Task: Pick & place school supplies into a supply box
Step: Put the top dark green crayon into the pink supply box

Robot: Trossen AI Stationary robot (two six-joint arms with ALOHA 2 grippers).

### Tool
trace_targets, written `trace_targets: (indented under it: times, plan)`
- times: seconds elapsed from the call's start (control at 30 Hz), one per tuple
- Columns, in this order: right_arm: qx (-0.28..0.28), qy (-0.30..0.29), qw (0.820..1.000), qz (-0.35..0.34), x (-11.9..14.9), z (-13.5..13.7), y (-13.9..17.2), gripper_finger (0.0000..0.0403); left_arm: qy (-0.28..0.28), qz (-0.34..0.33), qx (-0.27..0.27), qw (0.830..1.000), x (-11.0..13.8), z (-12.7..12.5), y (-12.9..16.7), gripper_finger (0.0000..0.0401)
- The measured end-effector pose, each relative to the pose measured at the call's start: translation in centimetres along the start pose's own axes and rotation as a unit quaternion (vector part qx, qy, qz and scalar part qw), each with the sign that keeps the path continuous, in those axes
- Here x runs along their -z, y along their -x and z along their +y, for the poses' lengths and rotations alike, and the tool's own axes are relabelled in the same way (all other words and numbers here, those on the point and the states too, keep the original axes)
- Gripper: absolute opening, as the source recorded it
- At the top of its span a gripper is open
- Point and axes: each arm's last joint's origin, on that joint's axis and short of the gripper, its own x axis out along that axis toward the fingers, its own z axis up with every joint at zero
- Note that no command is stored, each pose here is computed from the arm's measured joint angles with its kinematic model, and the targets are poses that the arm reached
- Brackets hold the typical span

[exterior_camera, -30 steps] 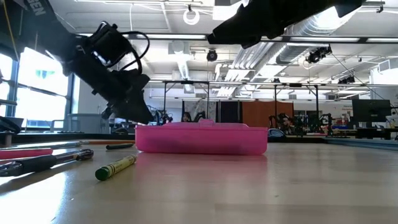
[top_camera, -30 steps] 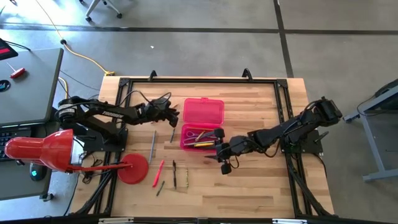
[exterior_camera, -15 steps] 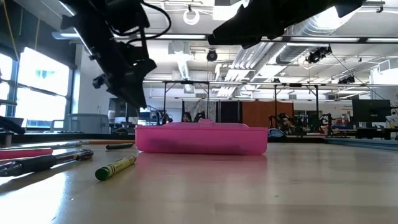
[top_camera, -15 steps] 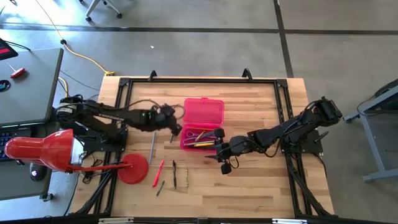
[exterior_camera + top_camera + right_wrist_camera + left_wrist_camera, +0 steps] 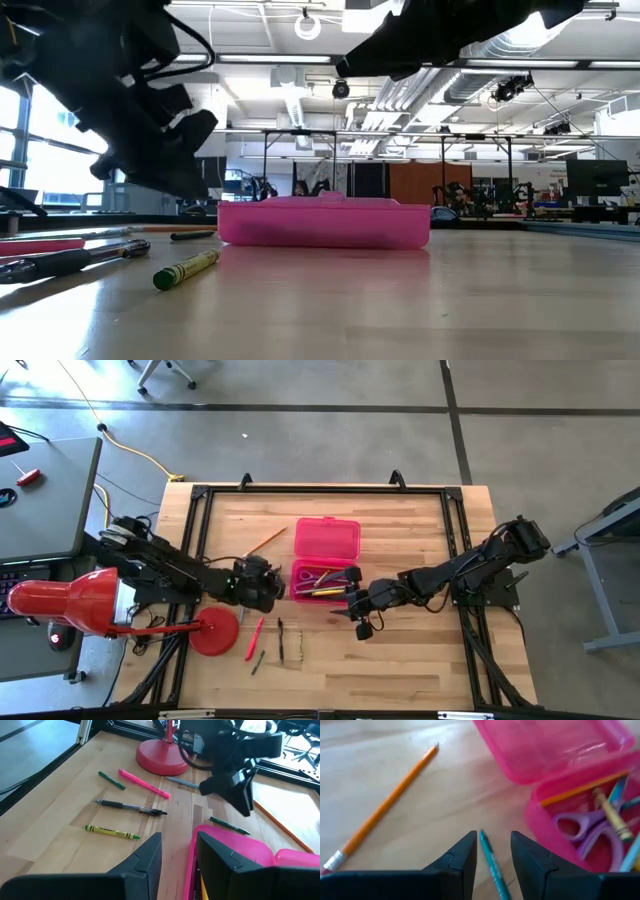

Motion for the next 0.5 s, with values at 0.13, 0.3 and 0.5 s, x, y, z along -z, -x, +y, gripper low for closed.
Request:
trace_targets:
  times: [0.13, 0.3, 0.5]
  plan:
    - [0.0, 0.0, 1.0, 0.0, 0.0, 0.0, 0.0, 0.0101, -0.002, 0.003, 0.002, 1.0, 1.0, -0.6, -0.9, 0.0149]
    - [0.002, -0.01, 1.0, 0.0, 0.0, 0.0, 0.0, 0.01, 0.002, 0.006, -0.016, 1.0, 2.6, -0.6, -2.2, 0.0149]
    - [0.002, -0.01, 1.0, 0.0, 0.0, 0.0, 0.0, 0.0101, 0.0, 0.013, -0.016, 1.0, 2.3, -1.4, -2.7, 0.0149]
